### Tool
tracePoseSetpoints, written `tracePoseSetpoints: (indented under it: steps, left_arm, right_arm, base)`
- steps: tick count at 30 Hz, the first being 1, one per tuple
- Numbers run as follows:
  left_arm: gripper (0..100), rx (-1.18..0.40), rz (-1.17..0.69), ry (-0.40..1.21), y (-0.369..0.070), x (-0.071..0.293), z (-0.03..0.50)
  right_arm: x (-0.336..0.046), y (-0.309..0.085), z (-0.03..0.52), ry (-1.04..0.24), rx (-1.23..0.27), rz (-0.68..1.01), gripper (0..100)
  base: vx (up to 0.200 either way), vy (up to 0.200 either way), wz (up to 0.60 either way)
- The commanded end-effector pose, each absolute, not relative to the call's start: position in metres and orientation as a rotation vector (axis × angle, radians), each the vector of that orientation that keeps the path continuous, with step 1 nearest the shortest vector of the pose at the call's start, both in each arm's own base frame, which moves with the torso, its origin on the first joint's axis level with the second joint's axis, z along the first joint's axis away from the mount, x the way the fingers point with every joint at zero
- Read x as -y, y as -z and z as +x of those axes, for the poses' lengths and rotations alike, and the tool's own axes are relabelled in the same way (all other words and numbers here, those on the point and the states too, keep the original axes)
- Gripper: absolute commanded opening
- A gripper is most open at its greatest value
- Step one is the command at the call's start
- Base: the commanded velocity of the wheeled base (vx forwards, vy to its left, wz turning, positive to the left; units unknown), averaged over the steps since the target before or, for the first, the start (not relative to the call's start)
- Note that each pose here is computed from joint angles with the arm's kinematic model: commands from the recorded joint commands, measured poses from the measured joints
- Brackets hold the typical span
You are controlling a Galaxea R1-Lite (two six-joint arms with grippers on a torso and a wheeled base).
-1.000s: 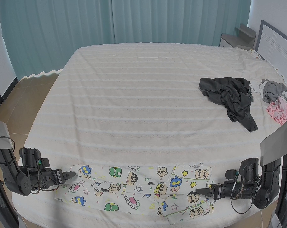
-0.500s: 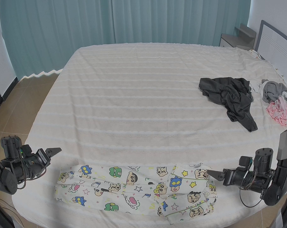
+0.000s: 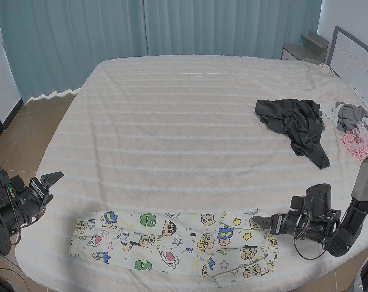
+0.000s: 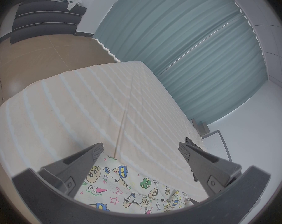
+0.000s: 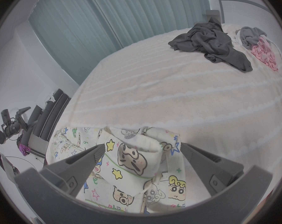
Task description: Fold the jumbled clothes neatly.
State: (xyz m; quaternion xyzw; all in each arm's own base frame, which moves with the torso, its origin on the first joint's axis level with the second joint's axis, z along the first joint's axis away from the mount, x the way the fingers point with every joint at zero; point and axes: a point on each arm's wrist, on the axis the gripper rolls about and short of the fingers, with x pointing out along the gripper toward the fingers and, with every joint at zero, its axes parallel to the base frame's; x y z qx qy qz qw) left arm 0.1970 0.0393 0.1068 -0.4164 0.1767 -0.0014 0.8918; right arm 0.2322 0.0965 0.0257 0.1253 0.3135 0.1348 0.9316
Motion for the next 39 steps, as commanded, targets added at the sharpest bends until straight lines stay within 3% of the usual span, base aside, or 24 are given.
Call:
tracePoseSetpoints:
  steps: [1,11,12,23,39]
  left_arm:
    - [100,-0.355,-0.862,0.002,-0.109,-0.039,0.194]
    - [100,-0.366,-0.869,0.005,-0.107,-0.038,0.195]
    - [100,-0.370,-0.870,0.003,-0.106,-0.038,0.195]
    - [100,-0.383,-0.878,0.000,-0.104,-0.038,0.196]
    - [100,-0.386,-0.878,0.004,-0.104,-0.037,0.196]
  right_arm:
    - [-0.115,-0.045,0.256,-0.307,-0.606,0.233,100]
    - [-0.114,-0.038,0.253,-0.334,-0.648,0.131,100]
    - [-0.113,-0.037,0.250,-0.334,-0.657,0.123,0]
    - [-0.109,-0.025,0.239,-0.337,-0.720,0.087,0]
    - [-0.131,-0.057,0.238,-0.431,-0.529,0.104,0]
  base:
    - [0.000,0.000,0.00]
    - [0.000,0.000,0.00]
    - [0.000,0.000,0.00]
    - [0.000,0.000,0.00]
    - [0.000,0.000,0.00]
